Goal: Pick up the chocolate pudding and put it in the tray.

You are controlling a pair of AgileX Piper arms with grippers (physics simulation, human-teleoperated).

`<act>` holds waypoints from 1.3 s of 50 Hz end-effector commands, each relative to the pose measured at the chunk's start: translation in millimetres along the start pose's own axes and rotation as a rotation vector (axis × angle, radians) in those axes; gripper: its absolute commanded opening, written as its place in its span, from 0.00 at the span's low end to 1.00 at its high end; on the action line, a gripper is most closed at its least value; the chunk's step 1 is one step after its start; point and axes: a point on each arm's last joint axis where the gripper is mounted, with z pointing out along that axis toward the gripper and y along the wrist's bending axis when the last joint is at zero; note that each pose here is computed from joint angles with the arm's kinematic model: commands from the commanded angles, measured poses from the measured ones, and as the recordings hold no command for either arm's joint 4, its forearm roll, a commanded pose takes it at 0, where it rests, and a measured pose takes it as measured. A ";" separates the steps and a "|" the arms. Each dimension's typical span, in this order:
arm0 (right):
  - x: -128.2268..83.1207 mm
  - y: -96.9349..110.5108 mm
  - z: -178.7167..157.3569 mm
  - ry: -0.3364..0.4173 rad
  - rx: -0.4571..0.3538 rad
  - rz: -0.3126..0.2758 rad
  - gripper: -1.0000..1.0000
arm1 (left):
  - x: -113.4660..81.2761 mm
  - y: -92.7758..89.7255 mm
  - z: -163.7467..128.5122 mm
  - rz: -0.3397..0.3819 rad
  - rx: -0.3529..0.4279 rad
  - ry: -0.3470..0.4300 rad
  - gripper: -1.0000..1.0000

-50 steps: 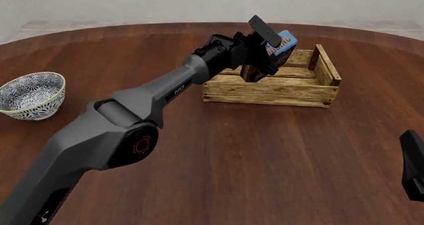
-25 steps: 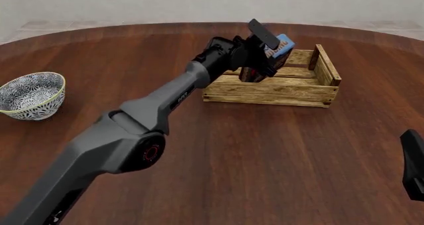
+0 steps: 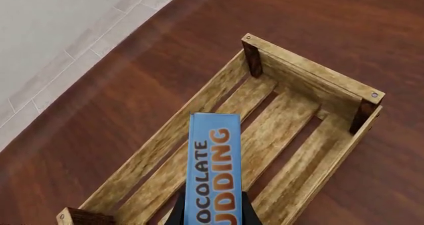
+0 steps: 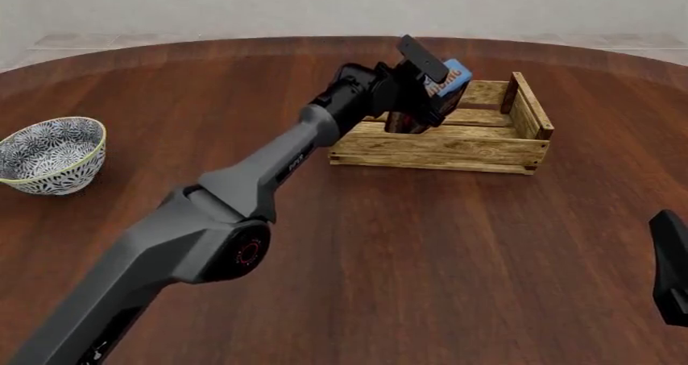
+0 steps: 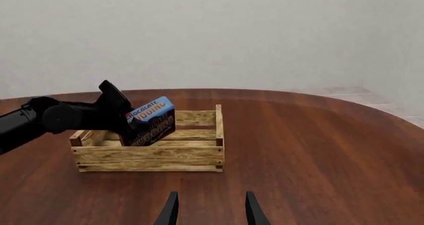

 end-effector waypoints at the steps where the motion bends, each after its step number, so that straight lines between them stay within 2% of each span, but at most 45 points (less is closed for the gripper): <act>1: 0.0 -0.1 0.0 -0.003 0.002 -0.002 1.00 | 1.0 -0.6 0.9 0.014 0.000 0.000 0.00; 41: 1.0 0.0 0.1 -0.003 0.000 -0.008 1.00 | 14.3 -1.8 9.5 -0.002 0.001 0.018 0.00; 55: -0.3 -0.1 0.0 -0.003 0.002 -0.006 1.00 | 14.7 -8.8 11.0 -0.004 0.013 0.023 0.00; 65: 3.2 -0.2 0.3 -0.001 0.002 -0.005 1.00 | 18.9 -3.5 12.6 0.003 0.004 0.025 0.00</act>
